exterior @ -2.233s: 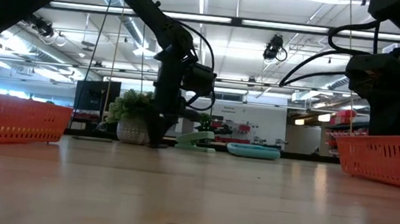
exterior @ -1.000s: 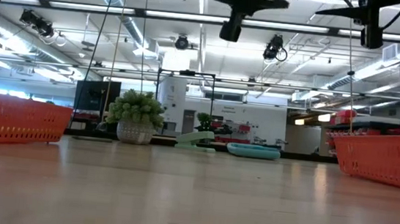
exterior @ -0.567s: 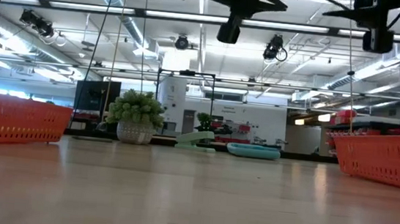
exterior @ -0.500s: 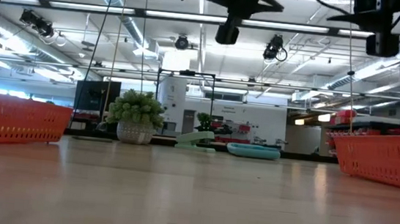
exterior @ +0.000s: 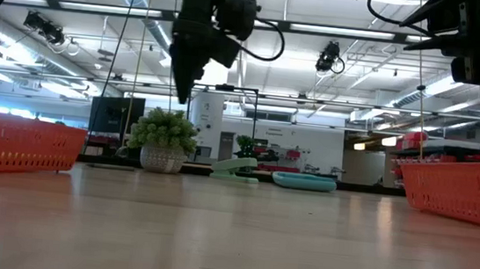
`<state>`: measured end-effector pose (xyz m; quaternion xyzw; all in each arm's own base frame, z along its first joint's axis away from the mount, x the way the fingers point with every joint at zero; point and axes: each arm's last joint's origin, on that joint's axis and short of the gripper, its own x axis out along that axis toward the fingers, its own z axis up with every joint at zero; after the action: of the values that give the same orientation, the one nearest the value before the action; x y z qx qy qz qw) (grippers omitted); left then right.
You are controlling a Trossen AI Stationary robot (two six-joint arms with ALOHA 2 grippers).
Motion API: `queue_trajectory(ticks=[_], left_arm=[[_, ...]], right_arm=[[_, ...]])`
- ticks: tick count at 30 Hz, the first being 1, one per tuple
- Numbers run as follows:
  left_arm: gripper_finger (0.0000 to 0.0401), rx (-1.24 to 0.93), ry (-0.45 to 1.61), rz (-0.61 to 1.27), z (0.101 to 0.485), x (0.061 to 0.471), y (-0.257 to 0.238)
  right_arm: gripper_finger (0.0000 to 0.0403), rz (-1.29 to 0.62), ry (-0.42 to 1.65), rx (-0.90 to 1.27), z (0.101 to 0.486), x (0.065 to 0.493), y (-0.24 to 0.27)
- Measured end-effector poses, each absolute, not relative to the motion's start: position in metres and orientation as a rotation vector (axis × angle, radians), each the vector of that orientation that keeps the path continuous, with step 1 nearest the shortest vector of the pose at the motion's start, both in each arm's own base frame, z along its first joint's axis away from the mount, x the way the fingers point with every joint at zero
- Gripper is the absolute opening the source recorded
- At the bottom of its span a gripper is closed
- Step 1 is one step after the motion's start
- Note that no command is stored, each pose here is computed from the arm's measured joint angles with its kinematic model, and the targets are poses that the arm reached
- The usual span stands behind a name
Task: Sort crayons/erasers/pens/pencils in bins
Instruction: Put the dark green crayon into the top right orange basket, then put the gray crayon into the top right orange basket
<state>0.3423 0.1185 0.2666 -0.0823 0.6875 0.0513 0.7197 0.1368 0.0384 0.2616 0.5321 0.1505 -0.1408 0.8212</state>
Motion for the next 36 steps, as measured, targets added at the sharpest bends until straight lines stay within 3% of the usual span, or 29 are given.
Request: queue_trajectory(ticks=[5,12,17,25,36], left_arm=[[0.0052,-0.240,1.467,-0.035,0.260,0.304,0.127],[0.0052,-0.254,1.381,0.163,0.243,0.228,0.144],[0.0060,-0.316,1.367,0.246,0.219,0.199,0.155],[0.0116,-0.248,1.439,0.301,0.184,0.178,0.170],[0.0209,-0.205,1.492,0.327,0.161,0.184,0.180]], right_arm=[[0.0143,-0.310,0.323,1.127,0.261,0.136,0.038],[0.0143,-0.337,0.299,1.139,0.261,0.136,0.037],[0.0143,-0.417,0.241,1.110,0.260,0.136,0.034],[0.0143,-0.479,0.206,1.088,0.260,0.137,0.027],[0.0143,-0.488,0.201,1.096,0.260,0.137,0.026]])
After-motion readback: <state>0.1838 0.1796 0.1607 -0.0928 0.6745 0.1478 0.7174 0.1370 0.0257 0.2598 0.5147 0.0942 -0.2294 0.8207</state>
